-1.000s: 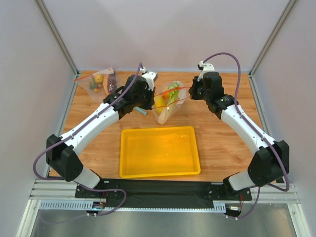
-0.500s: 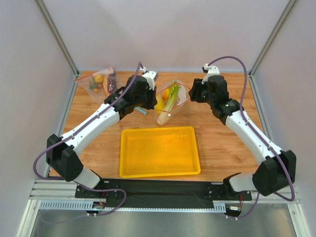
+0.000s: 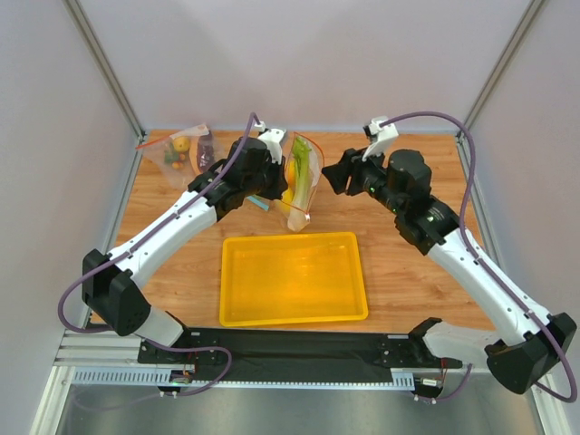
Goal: Open the zip-top bag and remove the fake food
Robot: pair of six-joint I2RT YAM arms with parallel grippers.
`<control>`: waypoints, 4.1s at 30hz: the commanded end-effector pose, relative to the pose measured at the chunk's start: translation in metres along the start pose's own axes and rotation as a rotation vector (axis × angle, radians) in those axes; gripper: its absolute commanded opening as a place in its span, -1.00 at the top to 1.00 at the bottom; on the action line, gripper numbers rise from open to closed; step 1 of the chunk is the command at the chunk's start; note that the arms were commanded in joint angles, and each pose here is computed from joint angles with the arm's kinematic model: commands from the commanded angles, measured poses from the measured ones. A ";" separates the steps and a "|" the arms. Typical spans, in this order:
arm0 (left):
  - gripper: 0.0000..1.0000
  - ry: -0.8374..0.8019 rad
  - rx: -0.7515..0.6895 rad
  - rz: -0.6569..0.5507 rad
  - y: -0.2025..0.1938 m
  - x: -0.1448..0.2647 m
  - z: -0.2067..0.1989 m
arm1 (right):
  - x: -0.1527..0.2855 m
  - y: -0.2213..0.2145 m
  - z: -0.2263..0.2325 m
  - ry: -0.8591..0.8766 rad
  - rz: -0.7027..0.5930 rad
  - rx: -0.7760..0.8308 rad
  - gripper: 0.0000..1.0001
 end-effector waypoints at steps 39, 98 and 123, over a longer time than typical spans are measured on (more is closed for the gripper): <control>1.00 -0.078 -0.002 -0.044 0.005 0.015 -0.012 | -0.115 -0.023 -0.027 -0.072 0.117 0.066 -0.06; 1.00 -0.068 0.121 -0.104 0.025 0.028 0.036 | -0.106 -0.047 0.012 0.147 0.130 0.173 0.99; 1.00 -0.135 0.144 -0.005 0.007 0.004 0.031 | -0.074 0.030 0.058 0.300 -0.060 0.175 0.99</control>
Point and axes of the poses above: each gripper's point midway between its finger pads, its own x axis back along the fingers, its own z axis along the line the jaws close on, y = z × x, the point moved 2 cm from there along x, back along the fingers, and after that the axes turned 3 degrees about -x, right-handed, at the moved point
